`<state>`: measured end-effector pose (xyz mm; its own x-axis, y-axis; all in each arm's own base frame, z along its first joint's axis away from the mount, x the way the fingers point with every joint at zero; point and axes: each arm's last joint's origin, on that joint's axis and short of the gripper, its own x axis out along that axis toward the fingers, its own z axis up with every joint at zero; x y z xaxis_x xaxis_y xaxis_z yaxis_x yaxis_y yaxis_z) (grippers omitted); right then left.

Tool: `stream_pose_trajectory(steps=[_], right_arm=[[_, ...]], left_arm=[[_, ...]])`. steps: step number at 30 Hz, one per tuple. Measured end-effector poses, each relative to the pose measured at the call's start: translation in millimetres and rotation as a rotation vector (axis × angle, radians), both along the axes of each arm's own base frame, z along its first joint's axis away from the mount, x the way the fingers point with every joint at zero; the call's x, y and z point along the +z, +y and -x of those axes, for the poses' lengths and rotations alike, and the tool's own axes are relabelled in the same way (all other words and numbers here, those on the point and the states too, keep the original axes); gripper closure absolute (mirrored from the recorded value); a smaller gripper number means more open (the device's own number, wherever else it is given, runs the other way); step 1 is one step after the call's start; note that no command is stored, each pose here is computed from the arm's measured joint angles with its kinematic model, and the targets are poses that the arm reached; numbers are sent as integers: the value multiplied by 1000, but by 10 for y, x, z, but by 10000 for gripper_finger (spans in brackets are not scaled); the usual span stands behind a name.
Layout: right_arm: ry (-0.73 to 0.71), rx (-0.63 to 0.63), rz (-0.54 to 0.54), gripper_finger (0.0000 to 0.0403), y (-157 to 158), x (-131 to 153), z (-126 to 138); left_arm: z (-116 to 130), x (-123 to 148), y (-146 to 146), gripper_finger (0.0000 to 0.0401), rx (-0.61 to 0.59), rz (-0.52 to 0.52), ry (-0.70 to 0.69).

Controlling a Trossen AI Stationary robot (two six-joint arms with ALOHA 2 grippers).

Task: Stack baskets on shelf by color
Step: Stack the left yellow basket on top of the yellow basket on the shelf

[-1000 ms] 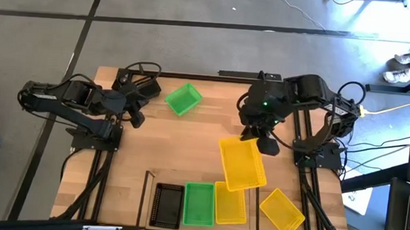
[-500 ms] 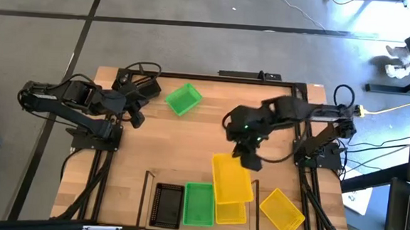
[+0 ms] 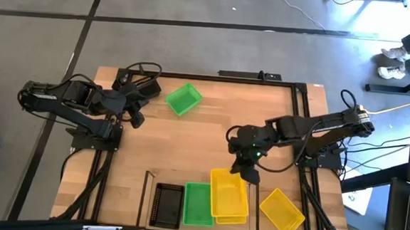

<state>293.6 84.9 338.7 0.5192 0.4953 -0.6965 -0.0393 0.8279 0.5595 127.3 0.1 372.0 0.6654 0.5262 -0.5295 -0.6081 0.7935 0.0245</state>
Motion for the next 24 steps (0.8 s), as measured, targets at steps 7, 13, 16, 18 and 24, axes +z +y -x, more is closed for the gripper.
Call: stream_pose_trajectory(steps=[7, 13, 16, 18, 24], right_arm=[[28, 38, -5, 403, 88, -448, 52], [28, 32, 5, 403, 78, -675, 60], [40, 33, 13, 403, 74, -770, 79], [49, 34, 16, 403, 69, -841, 95], [43, 66, 43, 403, 62, -946, 121]], left_arm=[[0, 0, 0, 324, -5, -6, 5], [-1, 0, -1, 324, -5, -5, 4], [-1, 0, 0, 324, -4, -5, 4], [-1, 0, 0, 324, -5, -5, 4], [-1, 0, -1, 324, 7, 10, -8]])
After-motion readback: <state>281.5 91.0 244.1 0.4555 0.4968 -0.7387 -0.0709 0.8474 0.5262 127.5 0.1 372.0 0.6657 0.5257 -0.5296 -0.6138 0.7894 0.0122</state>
